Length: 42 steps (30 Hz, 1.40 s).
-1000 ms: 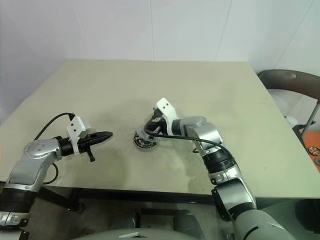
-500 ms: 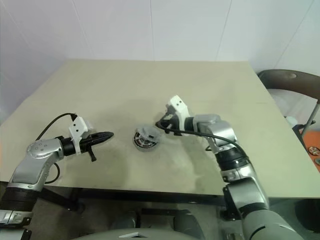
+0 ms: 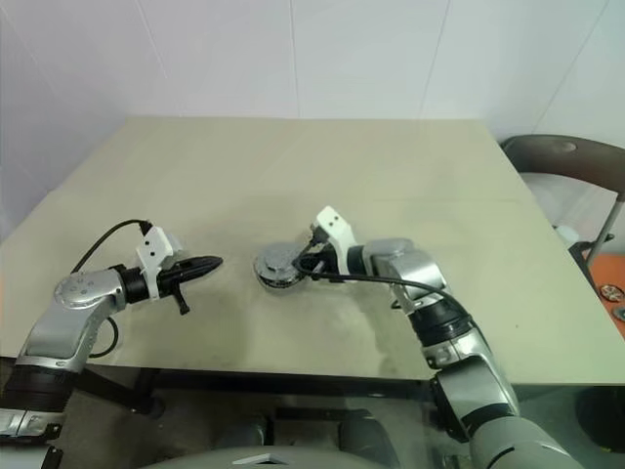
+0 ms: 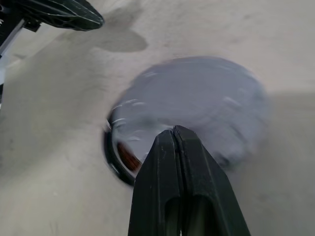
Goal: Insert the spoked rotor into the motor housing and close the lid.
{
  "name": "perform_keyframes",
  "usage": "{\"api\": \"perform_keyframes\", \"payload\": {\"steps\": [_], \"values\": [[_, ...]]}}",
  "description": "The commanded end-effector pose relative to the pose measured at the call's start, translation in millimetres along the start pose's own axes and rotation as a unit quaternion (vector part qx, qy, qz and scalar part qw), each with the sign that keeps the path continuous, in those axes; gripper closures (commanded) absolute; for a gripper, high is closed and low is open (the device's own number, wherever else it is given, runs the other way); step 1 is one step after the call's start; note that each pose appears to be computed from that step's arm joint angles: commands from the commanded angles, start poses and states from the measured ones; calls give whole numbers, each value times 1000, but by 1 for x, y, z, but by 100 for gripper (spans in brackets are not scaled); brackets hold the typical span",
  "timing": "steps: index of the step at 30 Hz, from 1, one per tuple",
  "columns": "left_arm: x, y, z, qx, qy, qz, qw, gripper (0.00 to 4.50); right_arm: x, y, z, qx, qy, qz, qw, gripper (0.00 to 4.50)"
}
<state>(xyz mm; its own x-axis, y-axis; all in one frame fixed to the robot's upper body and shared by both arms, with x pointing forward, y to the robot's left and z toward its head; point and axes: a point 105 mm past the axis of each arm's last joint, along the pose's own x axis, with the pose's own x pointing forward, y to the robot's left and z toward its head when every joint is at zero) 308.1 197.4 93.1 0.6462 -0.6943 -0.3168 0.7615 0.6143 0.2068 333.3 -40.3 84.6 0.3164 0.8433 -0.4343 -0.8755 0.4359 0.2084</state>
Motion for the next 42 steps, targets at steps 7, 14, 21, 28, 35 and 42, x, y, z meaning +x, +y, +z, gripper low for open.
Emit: {"api": "perform_keyframes", "payload": {"steps": [7, 14, 21, 28, 35, 42], "values": [[0, 6, 11, 29, -7, 3, 1000, 450, -25, -2, 27, -25, -53, 23, 998, 446], [4, 6, 9, 30, -8, 0, 1000, 450, -25, -10, 40, -24, -87, -4, 996, 446], [5, 6, 7, 32, -8, 0, 999, 450, 1, 6, 34, -17, -80, 2, 997, 319], [3, 2, 22, 15, -46, -13, 999, 450, 15, 1, 24, -38, -52, -37, 997, 79], [0, -5, 28, -6, -72, -27, 997, 450, 22, 6, 19, -38, -45, -31, 998, 4], [-1, -3, 27, -9, -73, -18, 997, 450, 23, 5, 11, -37, -32, -34, 998, 4]]}}
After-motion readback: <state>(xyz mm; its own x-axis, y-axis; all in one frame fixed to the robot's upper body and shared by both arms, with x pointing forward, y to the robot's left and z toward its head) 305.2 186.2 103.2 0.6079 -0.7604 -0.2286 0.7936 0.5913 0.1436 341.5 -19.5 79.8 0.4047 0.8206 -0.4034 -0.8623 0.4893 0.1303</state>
